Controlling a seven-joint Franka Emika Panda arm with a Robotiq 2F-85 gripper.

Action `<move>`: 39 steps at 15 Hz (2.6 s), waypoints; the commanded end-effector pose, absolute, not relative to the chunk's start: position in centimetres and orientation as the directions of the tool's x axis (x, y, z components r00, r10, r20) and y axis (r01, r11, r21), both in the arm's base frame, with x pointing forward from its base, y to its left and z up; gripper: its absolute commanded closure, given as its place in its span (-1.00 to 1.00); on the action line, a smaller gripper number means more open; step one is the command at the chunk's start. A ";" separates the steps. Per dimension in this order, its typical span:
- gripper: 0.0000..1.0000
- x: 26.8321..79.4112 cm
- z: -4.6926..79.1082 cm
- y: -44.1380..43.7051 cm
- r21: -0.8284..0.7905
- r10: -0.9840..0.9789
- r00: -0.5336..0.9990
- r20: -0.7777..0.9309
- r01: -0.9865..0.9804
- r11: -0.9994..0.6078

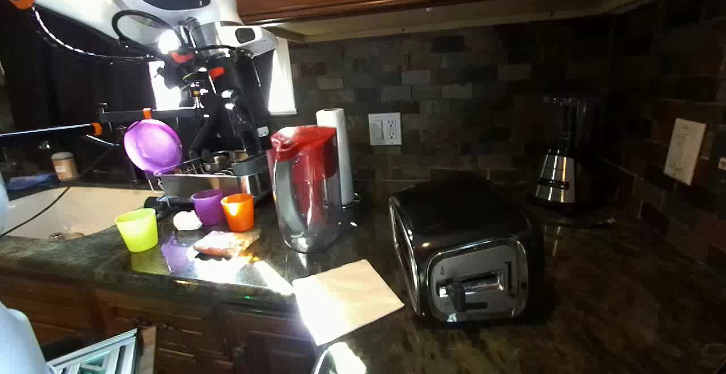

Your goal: Place the toaster upright.

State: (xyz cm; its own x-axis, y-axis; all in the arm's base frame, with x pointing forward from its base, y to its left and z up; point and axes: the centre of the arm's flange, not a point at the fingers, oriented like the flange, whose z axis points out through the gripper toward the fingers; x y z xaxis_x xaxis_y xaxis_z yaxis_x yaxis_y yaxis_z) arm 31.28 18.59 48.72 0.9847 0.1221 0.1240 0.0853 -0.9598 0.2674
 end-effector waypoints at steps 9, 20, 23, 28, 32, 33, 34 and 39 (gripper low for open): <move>-1.00 31.4 49.1 18.3 0.261 0.117 0.985 0.128 0.080 -0.962; -1.00 32.4 53.9 13.5 0.388 0.276 0.941 0.195 0.184 -0.903; -1.00 32.5 53.7 12.0 0.491 0.404 0.899 0.170 0.279 -0.825; -1.00 33.1 51.5 9.8 0.586 0.551 0.828 0.107 0.395 -0.708; -1.00 33.2 48.0 8.1 0.617 0.595 0.801 0.072 0.433 -0.657; -1.00 33.2 47.1 7.6 0.626 0.600 0.797 0.068 0.434 -0.648; -1.00 33.2 46.2 7.1 0.636 0.604 0.795 0.060 0.436 -0.637; -1.00 33.9 45.0 6.9 0.617 0.590 0.806 0.047 0.442 -0.651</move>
